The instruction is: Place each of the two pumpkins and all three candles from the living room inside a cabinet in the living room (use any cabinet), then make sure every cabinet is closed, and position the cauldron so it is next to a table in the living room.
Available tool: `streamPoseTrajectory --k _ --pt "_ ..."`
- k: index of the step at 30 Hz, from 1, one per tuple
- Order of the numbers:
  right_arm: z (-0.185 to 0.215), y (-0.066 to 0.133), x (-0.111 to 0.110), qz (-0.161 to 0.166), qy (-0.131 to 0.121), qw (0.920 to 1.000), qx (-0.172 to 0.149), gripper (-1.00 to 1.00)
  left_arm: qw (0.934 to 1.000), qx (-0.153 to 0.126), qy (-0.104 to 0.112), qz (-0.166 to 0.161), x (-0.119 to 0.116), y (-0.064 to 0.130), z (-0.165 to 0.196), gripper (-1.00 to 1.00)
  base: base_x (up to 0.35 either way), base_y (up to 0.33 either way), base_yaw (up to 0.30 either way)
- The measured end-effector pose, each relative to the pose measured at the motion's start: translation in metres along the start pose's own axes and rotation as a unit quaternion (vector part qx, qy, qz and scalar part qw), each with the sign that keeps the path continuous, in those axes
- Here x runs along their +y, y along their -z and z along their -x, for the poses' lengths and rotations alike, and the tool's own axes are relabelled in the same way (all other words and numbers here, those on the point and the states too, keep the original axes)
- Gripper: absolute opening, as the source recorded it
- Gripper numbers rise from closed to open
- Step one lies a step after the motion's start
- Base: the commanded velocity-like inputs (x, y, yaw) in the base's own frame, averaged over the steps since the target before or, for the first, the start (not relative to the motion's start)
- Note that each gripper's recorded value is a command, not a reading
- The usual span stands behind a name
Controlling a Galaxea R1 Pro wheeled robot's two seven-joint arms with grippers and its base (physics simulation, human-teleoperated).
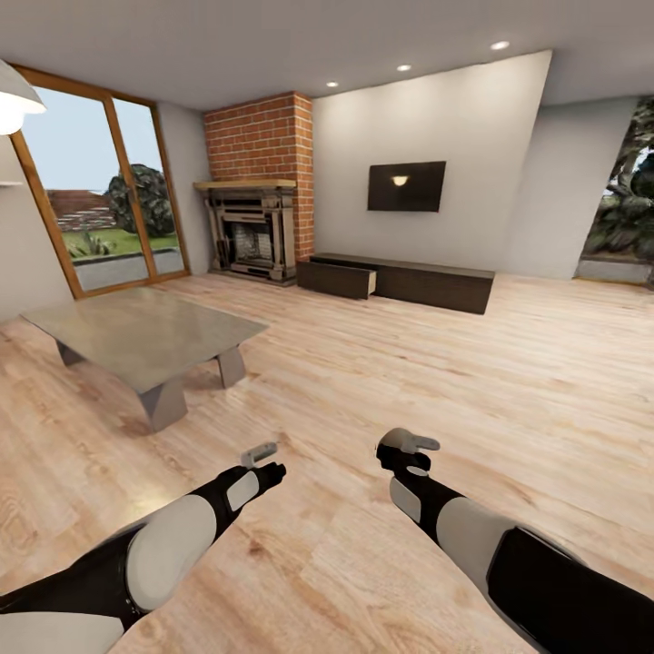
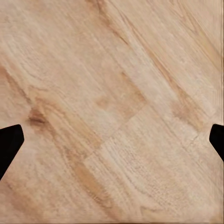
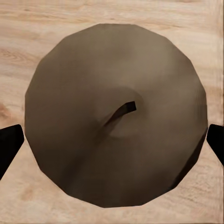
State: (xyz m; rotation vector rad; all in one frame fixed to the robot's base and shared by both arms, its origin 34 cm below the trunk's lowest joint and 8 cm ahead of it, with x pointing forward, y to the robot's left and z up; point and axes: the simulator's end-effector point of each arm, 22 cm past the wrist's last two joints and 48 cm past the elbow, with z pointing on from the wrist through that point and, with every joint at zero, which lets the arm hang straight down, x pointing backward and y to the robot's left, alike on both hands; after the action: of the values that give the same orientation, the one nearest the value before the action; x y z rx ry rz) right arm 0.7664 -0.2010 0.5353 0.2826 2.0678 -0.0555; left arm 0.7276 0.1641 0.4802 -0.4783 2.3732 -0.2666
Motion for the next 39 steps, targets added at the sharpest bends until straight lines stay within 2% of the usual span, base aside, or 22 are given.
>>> streamPoseTrajectory --k 17,28,39 --pt "0.035 0.011 0.005 0.0 0.0 1.0 0.001 -1.0 1.0 -0.005 0.003 0.005 -0.006 0.021 0.033 1.0 0.0 0.0 -0.285" --pt "0.045 0.02 0.008 0.002 0.004 1.0 0.008 -1.0 0.9999 -0.01 0.004 0.013 -0.003 0.035 0.056 1.0 0.0 0.0 -0.031" --pt "0.052 0.034 0.026 0.016 0.003 0.9997 0.018 -1.0 0.9999 -0.009 0.004 0.012 -0.013 0.049 0.072 1.0 0.0 0.0 0.0"
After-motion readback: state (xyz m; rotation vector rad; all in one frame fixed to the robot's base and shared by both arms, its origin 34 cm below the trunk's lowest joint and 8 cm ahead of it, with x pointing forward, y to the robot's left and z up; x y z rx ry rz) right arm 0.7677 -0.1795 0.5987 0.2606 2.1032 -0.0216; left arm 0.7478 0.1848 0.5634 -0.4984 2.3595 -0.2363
